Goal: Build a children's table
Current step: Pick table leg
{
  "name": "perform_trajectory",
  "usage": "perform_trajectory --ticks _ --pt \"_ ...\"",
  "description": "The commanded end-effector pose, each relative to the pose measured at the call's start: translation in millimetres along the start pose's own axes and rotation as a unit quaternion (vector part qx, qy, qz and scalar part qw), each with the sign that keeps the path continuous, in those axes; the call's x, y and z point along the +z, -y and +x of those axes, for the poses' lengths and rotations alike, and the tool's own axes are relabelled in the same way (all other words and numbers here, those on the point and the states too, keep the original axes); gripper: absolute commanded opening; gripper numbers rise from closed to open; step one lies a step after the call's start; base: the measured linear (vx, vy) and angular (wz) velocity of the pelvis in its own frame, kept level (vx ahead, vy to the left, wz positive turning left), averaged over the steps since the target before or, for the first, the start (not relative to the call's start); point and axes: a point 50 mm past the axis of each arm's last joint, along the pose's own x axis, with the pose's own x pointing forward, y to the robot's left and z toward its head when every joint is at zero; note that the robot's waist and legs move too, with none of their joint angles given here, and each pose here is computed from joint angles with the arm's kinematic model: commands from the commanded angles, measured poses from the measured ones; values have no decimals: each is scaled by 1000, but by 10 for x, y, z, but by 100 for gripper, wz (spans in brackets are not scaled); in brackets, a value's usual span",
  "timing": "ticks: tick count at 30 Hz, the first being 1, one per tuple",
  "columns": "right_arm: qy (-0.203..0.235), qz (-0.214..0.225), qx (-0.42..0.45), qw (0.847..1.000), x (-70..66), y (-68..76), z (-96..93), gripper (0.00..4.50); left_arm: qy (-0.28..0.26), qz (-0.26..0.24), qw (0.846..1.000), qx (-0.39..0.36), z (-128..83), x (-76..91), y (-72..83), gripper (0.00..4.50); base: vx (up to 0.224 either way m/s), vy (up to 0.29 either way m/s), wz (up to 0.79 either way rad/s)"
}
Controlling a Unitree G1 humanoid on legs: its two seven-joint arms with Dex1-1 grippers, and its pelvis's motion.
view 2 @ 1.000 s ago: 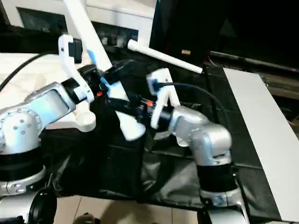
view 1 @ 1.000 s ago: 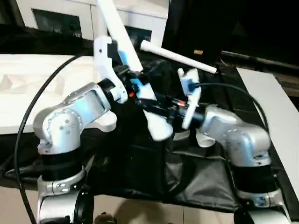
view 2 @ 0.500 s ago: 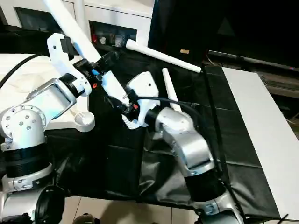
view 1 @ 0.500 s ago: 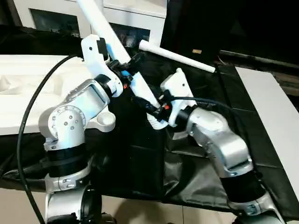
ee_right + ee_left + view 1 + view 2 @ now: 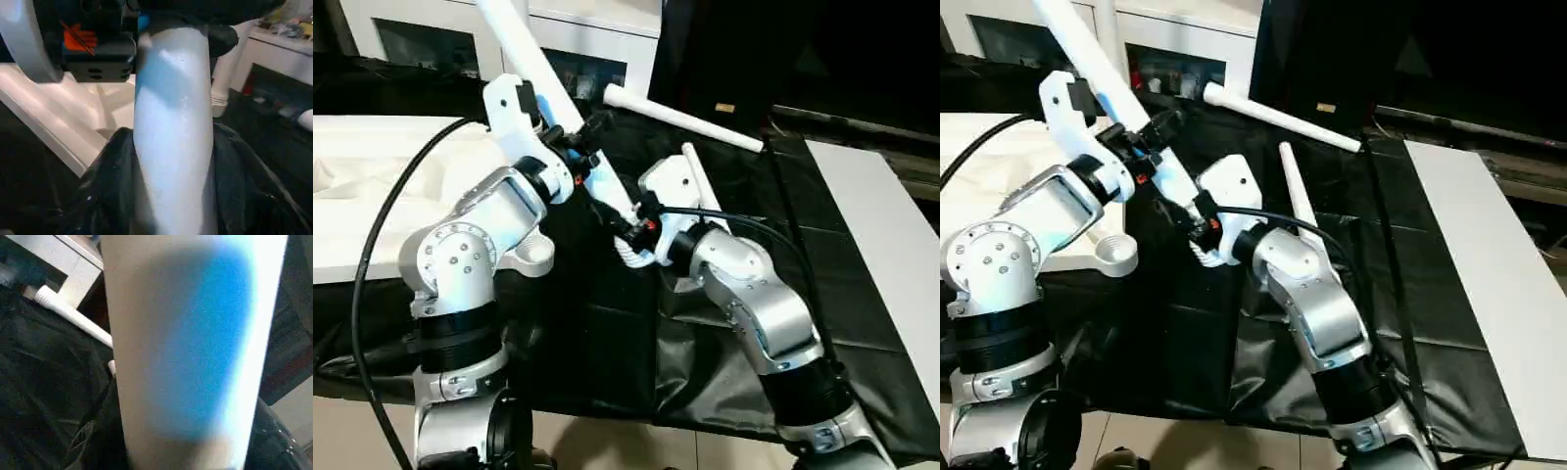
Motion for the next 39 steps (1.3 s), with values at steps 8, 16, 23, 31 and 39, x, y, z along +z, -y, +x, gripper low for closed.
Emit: perform_trajectory --ticks 8,16,23,31,39 --pt "22 189 142 971 283 287 -260 327 -67 64 980 -175 -183 80 160 186 0 0 0" --pt "-35 262 253 931 269 319 -432 397 -88 65 945 -307 -295 232 270 186 0 0 0" --pt "-59 284 294 911 256 235 -435 447 -94 51 916 -387 -323 273 392 186 0 0 0" --pt "-64 303 319 896 251 140 -419 409 -119 46 898 -422 -326 182 448 186 0 0 0" --pt "-63 310 329 890 250 116 -447 335 -120 50 900 -416 -315 193 402 186 0 0 0"
